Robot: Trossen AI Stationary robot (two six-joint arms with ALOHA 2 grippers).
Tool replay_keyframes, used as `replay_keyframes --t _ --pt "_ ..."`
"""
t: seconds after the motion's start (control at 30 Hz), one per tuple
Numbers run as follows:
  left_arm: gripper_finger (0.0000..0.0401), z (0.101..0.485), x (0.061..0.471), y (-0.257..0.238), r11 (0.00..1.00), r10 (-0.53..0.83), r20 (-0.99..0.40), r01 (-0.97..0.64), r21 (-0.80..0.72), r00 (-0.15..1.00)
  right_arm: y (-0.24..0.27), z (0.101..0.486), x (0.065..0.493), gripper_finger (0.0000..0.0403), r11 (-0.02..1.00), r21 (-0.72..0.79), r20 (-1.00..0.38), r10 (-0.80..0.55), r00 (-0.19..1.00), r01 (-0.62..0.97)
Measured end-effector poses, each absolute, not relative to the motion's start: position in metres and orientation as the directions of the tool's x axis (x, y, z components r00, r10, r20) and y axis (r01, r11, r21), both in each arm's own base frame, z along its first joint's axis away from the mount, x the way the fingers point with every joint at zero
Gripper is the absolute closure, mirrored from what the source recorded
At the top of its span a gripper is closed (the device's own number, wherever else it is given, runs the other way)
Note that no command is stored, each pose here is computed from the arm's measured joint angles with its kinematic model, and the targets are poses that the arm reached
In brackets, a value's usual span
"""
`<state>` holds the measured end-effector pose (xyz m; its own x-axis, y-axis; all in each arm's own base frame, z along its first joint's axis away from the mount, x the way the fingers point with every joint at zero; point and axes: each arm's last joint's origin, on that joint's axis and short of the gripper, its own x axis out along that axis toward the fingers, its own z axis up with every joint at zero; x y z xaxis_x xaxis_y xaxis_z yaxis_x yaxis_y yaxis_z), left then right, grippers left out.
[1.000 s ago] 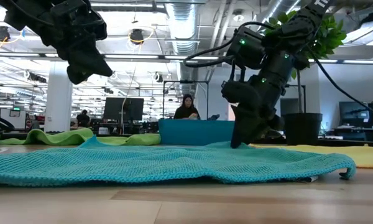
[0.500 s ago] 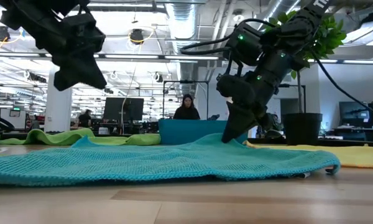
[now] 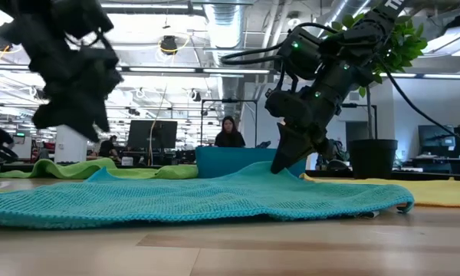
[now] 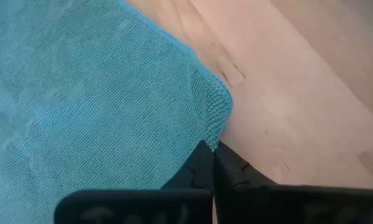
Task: Fold microfiber towels
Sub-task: Fold the blue microfiber cloth
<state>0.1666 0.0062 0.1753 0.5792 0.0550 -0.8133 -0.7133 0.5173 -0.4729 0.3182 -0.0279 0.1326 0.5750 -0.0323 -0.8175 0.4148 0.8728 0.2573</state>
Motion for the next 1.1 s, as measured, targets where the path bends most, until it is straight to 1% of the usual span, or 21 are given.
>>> replay_keyframes --t 0.1,0.3,0.47,0.67,0.83,0.9,1.1 --pt "0.0262 0.167 0.172 0.004 0.512 0.037 -0.837 -0.729 -0.454 0.547 -0.028 0.133 0.318 0.0397 0.873 0.258 -0.817 -0.031 0.576 0.414" --pt "0.0262 0.157 0.188 -0.001 0.562 -0.002 -0.825 -0.682 -0.468 0.565 -0.032 0.133 0.318 0.0389 0.869 0.261 -0.817 -0.034 0.576 0.421" --pt "0.0262 0.144 0.194 -0.004 0.574 -0.006 -0.860 -0.702 -0.420 0.510 -0.032 0.133 0.318 0.0392 0.869 0.261 -0.817 -0.033 0.576 0.421" --pt "0.0262 0.136 0.196 -0.003 0.584 0.036 -0.882 -0.727 -0.362 0.469 -0.032 0.133 0.318 0.0394 0.868 0.262 -0.818 -0.032 0.575 0.421" --pt "0.0262 0.136 0.197 -0.001 0.597 0.099 -0.872 -0.729 -0.333 0.480 -0.032 0.133 0.318 0.0390 0.868 0.263 -0.818 -0.031 0.575 0.422" --pt "0.0262 0.137 0.197 -0.001 0.597 0.102 -0.869 -0.728 -0.336 0.485 -0.032 0.133 0.318 0.0393 0.868 0.263 -0.818 -0.031 0.575 0.422" --pt "0.0262 0.129 0.200 -0.001 0.599 0.100 -0.889 -0.740 -0.305 0.447 -0.032 0.133 0.318 0.0393 0.868 0.263 -0.818 -0.031 0.575 0.422"
